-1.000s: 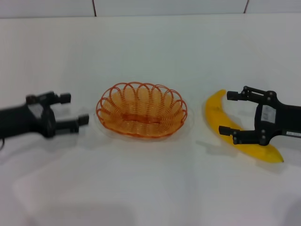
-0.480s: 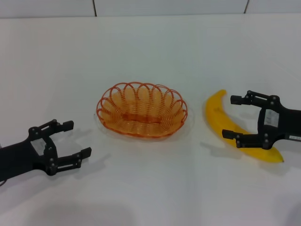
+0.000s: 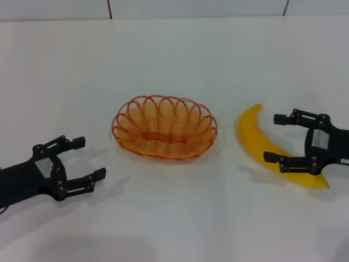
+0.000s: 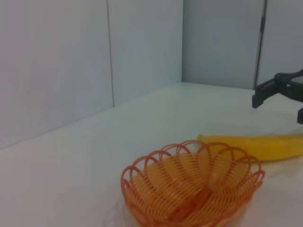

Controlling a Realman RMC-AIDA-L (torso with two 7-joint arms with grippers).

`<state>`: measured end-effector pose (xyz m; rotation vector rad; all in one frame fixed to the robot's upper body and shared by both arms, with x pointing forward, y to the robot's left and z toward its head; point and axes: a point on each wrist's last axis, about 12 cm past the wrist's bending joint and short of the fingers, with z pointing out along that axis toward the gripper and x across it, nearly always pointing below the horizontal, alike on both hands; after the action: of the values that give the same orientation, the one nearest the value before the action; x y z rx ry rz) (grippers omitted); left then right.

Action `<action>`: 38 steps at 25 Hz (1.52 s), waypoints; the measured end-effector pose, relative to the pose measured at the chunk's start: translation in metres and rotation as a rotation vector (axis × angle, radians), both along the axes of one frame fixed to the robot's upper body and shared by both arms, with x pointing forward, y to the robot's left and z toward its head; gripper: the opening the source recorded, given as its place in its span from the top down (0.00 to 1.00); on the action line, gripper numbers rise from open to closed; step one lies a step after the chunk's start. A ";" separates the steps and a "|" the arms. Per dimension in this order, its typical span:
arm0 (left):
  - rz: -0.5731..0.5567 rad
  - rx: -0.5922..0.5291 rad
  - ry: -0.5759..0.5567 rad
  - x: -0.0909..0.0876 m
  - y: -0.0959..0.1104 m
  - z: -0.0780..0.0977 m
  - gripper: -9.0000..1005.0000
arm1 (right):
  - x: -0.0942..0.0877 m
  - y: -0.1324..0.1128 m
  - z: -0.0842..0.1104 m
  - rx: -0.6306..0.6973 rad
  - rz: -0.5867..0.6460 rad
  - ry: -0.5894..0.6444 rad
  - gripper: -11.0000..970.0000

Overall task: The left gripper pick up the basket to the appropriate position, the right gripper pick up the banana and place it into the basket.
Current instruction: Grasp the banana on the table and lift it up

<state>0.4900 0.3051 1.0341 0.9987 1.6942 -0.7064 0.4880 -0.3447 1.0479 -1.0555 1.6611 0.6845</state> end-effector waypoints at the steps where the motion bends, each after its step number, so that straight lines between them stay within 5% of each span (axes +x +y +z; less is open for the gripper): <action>1: -0.003 -0.003 -0.001 0.000 0.000 0.000 0.11 | 0.000 -0.004 -0.002 -0.011 -0.027 0.021 0.14; 38: -0.014 -0.014 -0.005 -0.001 -0.001 0.001 0.11 | 0.006 0.000 -0.022 -0.124 -0.077 0.130 0.15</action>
<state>0.4889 0.3037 1.0354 1.0028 1.6775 -0.7232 0.4936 -0.3443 1.0257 -1.0465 1.8668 0.6176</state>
